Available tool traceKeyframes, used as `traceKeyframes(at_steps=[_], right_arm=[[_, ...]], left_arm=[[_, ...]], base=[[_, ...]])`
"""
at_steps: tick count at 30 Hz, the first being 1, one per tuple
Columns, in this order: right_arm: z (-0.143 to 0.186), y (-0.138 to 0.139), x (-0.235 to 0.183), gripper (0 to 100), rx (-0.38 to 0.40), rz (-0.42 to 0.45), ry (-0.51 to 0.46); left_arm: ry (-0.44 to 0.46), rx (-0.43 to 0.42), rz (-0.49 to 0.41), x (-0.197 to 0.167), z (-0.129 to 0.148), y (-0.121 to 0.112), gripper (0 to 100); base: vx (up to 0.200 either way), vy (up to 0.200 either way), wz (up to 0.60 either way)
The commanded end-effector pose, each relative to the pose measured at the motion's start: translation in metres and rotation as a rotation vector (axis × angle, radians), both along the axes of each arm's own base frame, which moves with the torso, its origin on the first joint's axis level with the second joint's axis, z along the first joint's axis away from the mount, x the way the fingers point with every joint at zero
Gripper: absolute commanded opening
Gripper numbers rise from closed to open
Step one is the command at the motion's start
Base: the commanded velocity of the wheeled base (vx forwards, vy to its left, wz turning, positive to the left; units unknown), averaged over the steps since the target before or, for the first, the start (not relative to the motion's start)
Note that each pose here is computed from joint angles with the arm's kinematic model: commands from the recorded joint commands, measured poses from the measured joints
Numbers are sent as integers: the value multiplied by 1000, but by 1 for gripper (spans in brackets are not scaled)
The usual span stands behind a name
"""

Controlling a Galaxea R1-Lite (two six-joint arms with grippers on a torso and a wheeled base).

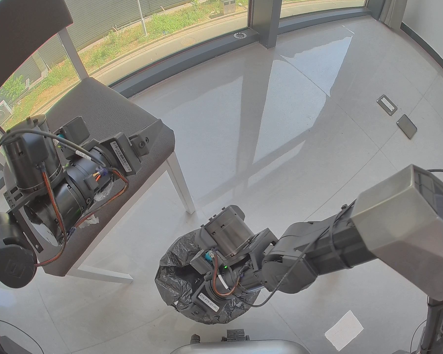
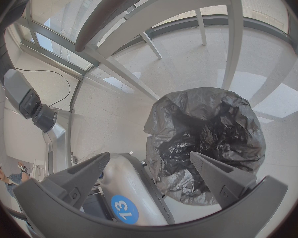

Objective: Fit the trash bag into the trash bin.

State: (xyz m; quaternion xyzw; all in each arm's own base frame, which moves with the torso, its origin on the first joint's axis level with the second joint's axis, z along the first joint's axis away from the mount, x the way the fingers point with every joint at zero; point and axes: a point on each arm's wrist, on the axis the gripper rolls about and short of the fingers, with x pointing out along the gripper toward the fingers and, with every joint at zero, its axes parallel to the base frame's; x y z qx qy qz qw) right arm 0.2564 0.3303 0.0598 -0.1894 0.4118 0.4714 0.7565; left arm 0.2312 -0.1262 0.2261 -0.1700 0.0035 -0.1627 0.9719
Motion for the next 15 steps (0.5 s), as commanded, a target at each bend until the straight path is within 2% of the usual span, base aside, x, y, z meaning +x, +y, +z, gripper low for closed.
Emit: traceKeyframes(at_steps=[1,15], right_arm=[[-24,20,6,100,-13,15,11],[-57,35,39,100,-10,-11,-8]], left_arm=[[-9,-2,11,1,2,4,100],[-41,-2,21,4,5,10,100]], base=[[0,0,0],[0,0,0]])
